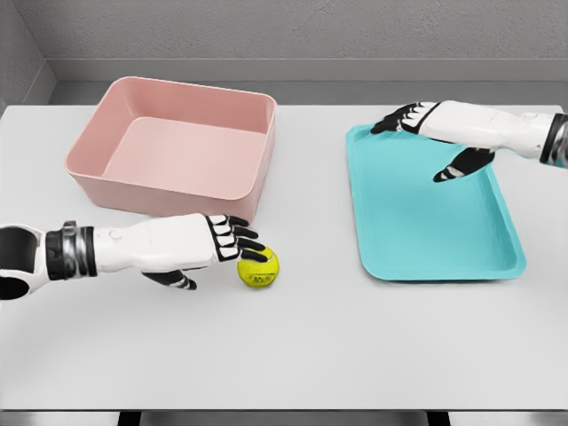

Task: Put the tennis from the blue tray into the pink basket with both arms

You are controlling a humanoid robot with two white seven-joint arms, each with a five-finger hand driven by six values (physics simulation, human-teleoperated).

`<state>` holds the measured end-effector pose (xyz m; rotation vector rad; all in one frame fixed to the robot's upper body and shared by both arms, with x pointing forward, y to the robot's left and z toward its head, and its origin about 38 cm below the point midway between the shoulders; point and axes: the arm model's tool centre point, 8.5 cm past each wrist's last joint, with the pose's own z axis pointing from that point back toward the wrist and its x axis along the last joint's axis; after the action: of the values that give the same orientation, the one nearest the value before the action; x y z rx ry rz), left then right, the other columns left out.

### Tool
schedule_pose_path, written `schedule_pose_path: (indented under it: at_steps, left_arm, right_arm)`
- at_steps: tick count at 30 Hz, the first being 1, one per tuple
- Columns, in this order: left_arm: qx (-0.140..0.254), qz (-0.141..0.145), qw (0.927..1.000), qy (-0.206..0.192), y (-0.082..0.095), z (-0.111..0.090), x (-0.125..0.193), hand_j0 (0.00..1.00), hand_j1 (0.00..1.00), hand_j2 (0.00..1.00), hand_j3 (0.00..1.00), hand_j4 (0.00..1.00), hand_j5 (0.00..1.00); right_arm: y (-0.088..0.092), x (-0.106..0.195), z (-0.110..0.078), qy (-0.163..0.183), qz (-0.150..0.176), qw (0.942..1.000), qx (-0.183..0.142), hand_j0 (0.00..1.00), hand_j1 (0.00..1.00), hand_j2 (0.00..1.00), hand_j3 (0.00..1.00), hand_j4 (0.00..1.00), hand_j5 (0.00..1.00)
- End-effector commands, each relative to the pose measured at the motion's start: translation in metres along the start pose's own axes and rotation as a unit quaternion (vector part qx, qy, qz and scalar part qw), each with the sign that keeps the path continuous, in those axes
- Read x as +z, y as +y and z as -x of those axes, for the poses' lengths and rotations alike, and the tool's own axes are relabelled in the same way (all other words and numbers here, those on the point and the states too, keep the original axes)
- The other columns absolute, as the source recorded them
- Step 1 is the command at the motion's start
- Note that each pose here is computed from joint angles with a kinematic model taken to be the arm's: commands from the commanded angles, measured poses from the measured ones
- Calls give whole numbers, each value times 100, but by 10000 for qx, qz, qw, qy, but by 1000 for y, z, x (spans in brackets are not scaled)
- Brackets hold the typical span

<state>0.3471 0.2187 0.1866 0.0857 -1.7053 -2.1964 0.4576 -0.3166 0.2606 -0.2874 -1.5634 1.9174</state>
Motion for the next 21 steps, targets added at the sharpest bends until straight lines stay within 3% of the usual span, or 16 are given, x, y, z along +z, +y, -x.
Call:
schedule_pose_path:
  at_steps: [1, 6, 8, 12, 16, 21]
  left_arm:
    - [52, -2, 9999, -129, -5, -5, -10, 100, 100, 100, 100, 100, 100]
    - [-126, -27, 9988, -464, 7, -13, -37, 100, 100, 100, 100, 100, 100]
    - [-185, -35, 9988, -456, 11, -12, -37, 100, 100, 100, 100, 100, 100]
    - [-252, -90, 9988, -416, 20, -6, -39, 100, 100, 100, 100, 100, 100]
    - [-116, -64, 9995, -300, 14, 3, -36, 100, 100, 100, 100, 100, 100]
    - [161, -61, 9988, -466, 4, -1, -48, 100, 100, 100, 100, 100, 100]
  right_arm:
    - [2, 16, 22, 380, 142, 9991, -155, 100, 100, 100, 100, 100, 100]
    - [8, 17, 24, 414, 83, 9989, -202, 100, 100, 100, 100, 100, 100]
    - [13, 25, 37, 651, 28, 9975, -290, 100, 100, 100, 100, 100, 100]
    - [12, 25, 37, 646, 50, 9975, -273, 100, 100, 100, 100, 100, 100]
    - [16, 18, 35, 582, 28, 9978, -314, 100, 100, 100, 100, 100, 100]
    - [15, 7, 30, 453, 67, 9984, -320, 100, 100, 100, 100, 100, 100]
